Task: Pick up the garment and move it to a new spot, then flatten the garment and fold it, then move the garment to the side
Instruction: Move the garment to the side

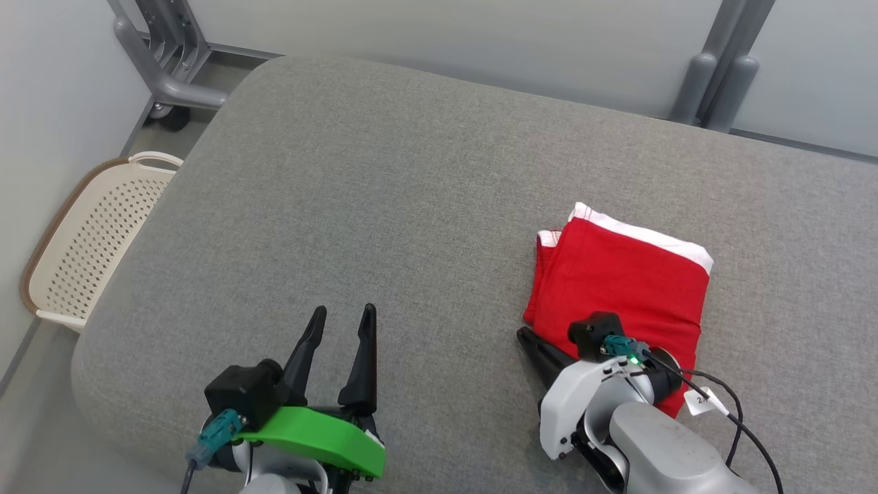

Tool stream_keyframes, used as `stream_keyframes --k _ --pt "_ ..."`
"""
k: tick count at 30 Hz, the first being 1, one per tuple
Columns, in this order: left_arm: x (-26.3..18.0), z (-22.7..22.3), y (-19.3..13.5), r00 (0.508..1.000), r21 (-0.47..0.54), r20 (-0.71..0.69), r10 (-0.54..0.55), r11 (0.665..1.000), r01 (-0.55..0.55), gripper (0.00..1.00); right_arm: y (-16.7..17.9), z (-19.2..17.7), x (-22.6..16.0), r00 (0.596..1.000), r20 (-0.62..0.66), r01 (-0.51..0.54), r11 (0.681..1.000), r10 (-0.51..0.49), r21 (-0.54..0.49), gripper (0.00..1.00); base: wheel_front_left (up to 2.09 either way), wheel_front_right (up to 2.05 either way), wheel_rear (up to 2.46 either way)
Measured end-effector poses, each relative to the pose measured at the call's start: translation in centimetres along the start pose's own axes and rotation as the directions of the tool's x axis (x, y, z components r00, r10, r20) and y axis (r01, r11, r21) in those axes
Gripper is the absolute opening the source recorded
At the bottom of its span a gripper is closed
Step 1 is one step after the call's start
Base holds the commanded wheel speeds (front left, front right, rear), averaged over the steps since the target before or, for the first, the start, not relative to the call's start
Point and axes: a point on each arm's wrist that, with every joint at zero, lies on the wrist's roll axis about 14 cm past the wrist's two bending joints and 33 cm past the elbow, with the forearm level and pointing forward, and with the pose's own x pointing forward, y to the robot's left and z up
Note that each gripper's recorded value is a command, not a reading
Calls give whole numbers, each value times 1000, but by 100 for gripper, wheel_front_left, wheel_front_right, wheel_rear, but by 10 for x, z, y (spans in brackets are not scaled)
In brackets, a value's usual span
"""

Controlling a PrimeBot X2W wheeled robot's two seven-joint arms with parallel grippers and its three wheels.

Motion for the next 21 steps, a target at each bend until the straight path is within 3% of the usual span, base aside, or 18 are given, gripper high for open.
stream_keyframes --k 5,16,17,18,20,21 --pt "2 1 -1 1000 1 4 -4 1000 4 100 3 7 0 1000 19 -11 1000 11 -9 0 0 0 0" --pt "4 4 -16 998 5 12 -65 998 65 100 -9 82 -15 967 250 45 999 -44 3 0 0 0 0" --pt "4 4 -18 997 6 10 -73 997 73 100 -13 87 -20 961 271 60 998 -60 10 7 0 0 0" --pt "4 4 -20 997 8 11 -81 997 81 100 -16 92 -24 954 289 75 997 -76 17 21 0 0 0" --pt "3 4 -24 995 7 9 -95 995 95 100 -25 100 -34 940 323 111 994 -113 25 56 0 0 0" --pt "2 4 -26 995 7 7 -102 995 102 100 -30 106 -40 930 344 130 991 -132 29 92 0 0 0"
